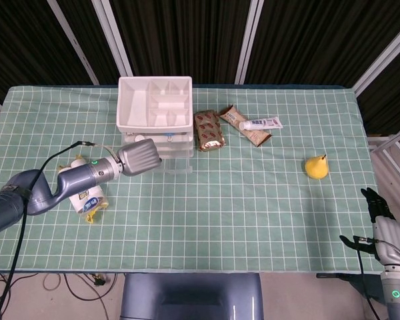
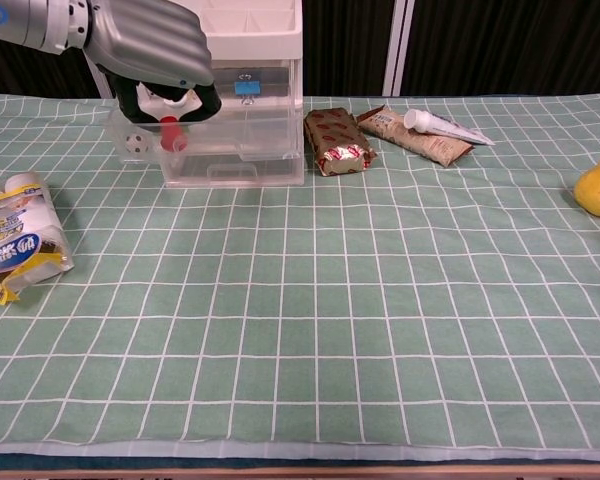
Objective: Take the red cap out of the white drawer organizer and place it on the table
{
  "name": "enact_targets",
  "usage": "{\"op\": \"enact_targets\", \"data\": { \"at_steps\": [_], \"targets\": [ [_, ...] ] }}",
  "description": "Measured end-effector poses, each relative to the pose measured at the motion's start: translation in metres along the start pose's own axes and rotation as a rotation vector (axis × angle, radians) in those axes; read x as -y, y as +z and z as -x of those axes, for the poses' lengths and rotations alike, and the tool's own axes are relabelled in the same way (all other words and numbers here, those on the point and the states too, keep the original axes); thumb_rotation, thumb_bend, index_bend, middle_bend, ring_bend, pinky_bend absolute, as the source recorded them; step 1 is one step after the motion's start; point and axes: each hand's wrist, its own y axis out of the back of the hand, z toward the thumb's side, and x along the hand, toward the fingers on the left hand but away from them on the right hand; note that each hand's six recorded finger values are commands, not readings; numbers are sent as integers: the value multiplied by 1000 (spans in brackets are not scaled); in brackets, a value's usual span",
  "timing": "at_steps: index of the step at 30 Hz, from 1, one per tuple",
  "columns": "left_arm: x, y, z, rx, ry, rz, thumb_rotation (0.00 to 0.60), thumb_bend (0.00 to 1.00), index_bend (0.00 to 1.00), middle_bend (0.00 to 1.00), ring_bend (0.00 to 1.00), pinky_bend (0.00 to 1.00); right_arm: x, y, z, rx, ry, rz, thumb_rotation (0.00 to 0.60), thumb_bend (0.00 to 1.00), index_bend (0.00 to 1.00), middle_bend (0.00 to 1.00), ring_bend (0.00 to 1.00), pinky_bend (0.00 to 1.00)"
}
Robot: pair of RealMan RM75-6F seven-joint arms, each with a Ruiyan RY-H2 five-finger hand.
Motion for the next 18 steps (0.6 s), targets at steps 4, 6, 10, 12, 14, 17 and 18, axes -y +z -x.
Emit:
{"op": "enact_targets", "data": {
  "at_steps": [4, 6, 10, 12, 14, 17, 18],
  "targets": [
    [-5, -5, 1, -15, 14, 0, 600, 355, 594, 1000, 1000, 1000, 0, 0, 0, -1, 0, 1, 600, 92, 0, 0, 0, 229],
    [-8, -8, 2, -23, 24, -2, 600, 354, 594, 1000, 1000, 1000, 0, 0, 0, -1, 1, 1, 600, 91, 0, 0, 0, 229],
    [-21, -18, 3, -56, 65, 8, 600, 354, 594, 1000, 1000, 1000, 0, 0, 0, -1, 1, 1, 600, 91, 0, 0, 0, 229],
    [-28, -22, 4, -71, 86, 15, 600, 354, 593, 1000, 1000, 1000, 0, 0, 0, -2, 0, -1, 600, 91, 0, 0, 0, 229],
    [-37, -26, 7, -86, 116, 22, 600, 354, 591, 1000, 1000, 1000, 0, 1, 0, -3, -2, -3, 600, 91, 0, 0, 0, 229],
    [-50, -25, 11, -91, 152, 32, 600, 354, 590, 1000, 1000, 1000, 0, 0, 0, -4, -2, -5, 600, 91, 0, 0, 0, 229],
    [-54, -24, 13, -89, 163, 34, 600, 354, 590, 1000, 1000, 1000, 0, 0, 0, -4, -2, -4, 600, 91, 0, 0, 0, 229]
  ]
}}
